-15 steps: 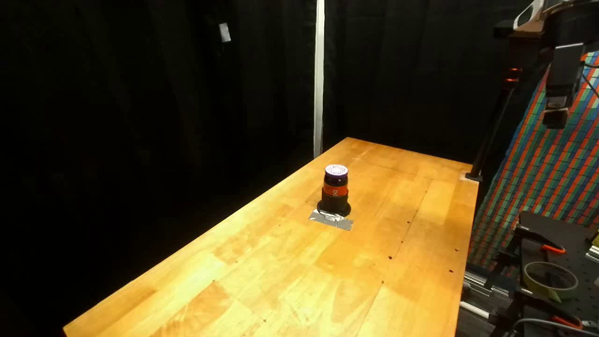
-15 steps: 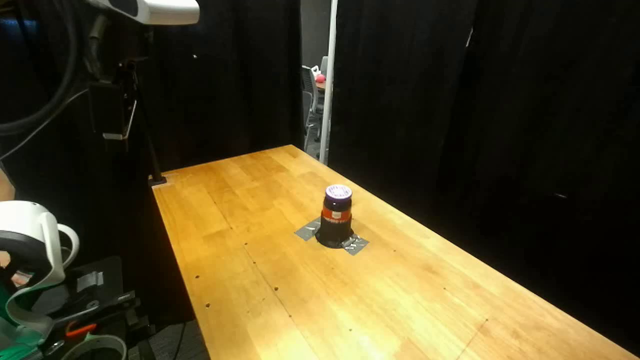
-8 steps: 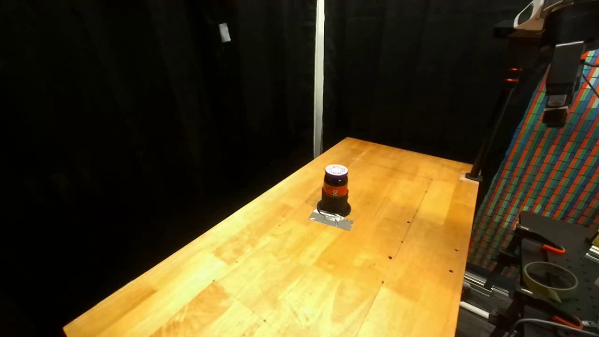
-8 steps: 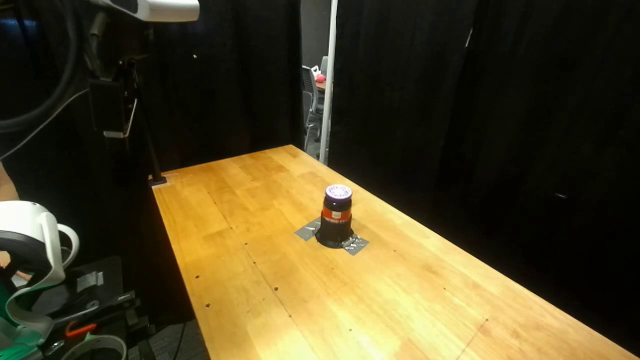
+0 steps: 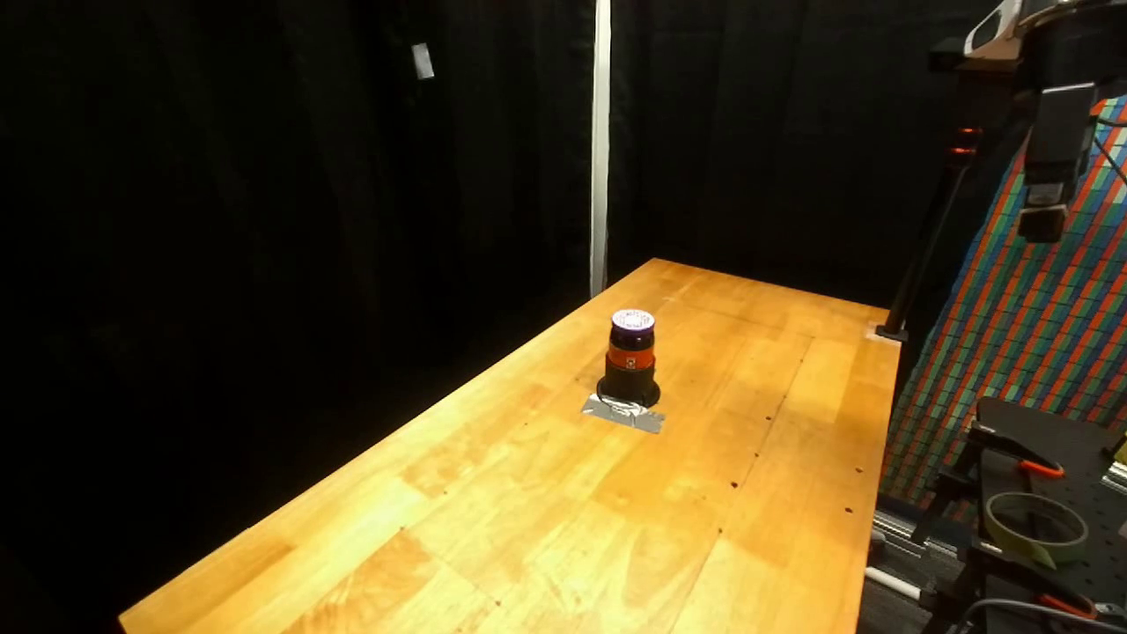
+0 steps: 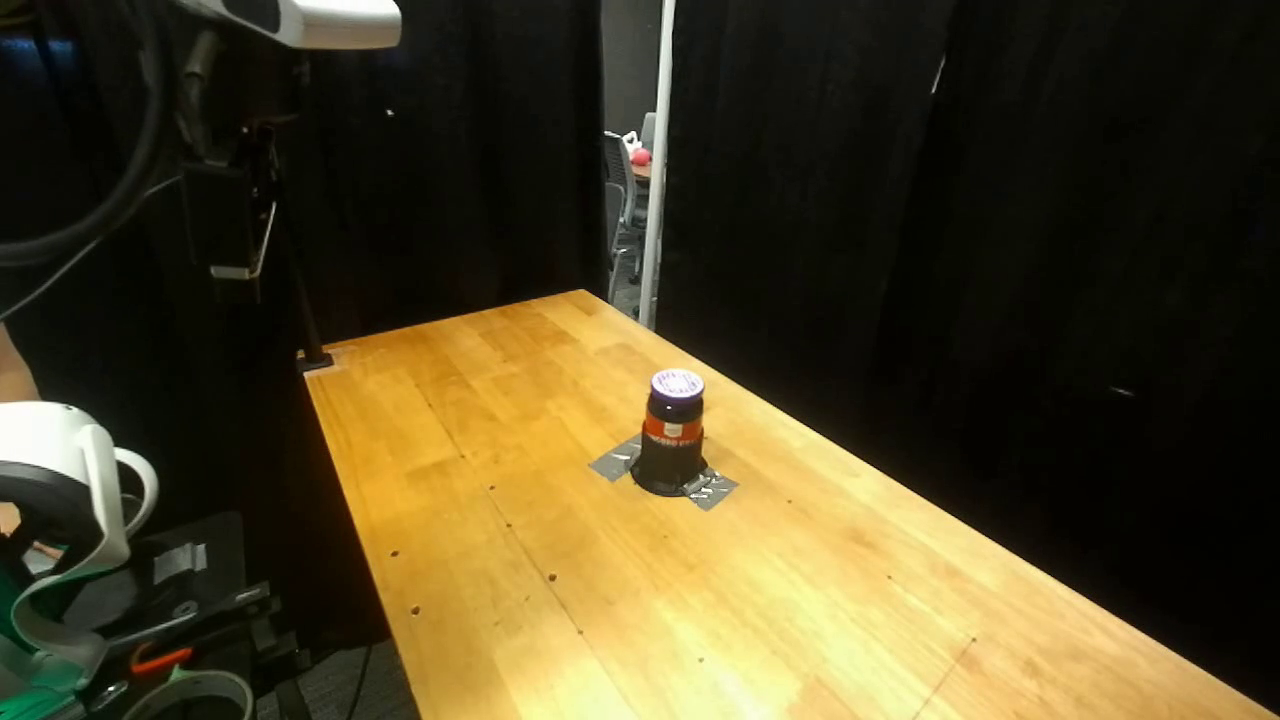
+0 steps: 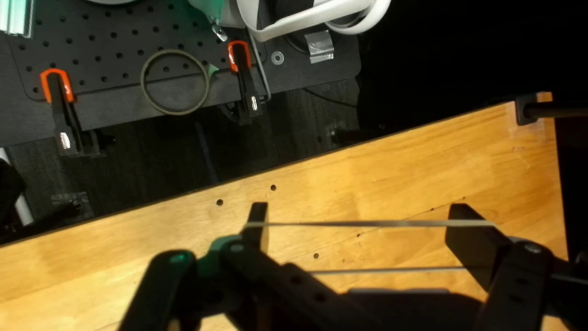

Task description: Put the elastic around the bottle

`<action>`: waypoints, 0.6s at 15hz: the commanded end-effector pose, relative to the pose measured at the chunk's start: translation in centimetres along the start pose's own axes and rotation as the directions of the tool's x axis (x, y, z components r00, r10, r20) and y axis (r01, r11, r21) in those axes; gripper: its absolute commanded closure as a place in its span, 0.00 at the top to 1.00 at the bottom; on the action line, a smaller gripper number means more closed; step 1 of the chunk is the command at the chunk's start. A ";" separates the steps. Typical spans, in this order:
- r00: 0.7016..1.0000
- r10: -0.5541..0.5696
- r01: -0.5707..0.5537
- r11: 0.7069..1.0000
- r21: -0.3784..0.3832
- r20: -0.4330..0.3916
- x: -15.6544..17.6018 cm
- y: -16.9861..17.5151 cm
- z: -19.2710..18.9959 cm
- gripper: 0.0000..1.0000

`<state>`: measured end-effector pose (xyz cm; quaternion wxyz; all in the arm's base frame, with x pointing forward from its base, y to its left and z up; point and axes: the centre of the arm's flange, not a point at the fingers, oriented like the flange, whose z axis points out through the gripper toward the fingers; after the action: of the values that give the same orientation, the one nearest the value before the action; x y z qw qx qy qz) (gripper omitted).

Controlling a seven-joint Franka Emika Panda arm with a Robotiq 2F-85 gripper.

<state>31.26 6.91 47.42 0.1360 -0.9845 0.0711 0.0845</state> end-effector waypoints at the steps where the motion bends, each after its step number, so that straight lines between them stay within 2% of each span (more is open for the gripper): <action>1: 0.998 -0.027 0.024 0.999 -0.042 -0.050 4.8 -3.1 -0.2 1.00; 3: 0.988 -0.067 0.056 0.995 -0.082 -0.142 8.7 -4.6 -0.1 1.00; 9: 0.950 -0.118 0.074 0.985 -0.156 -0.289 20.8 -6.5 1.5 1.00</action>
<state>45.02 10.60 44.87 0.0744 -0.9956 0.0374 -0.0431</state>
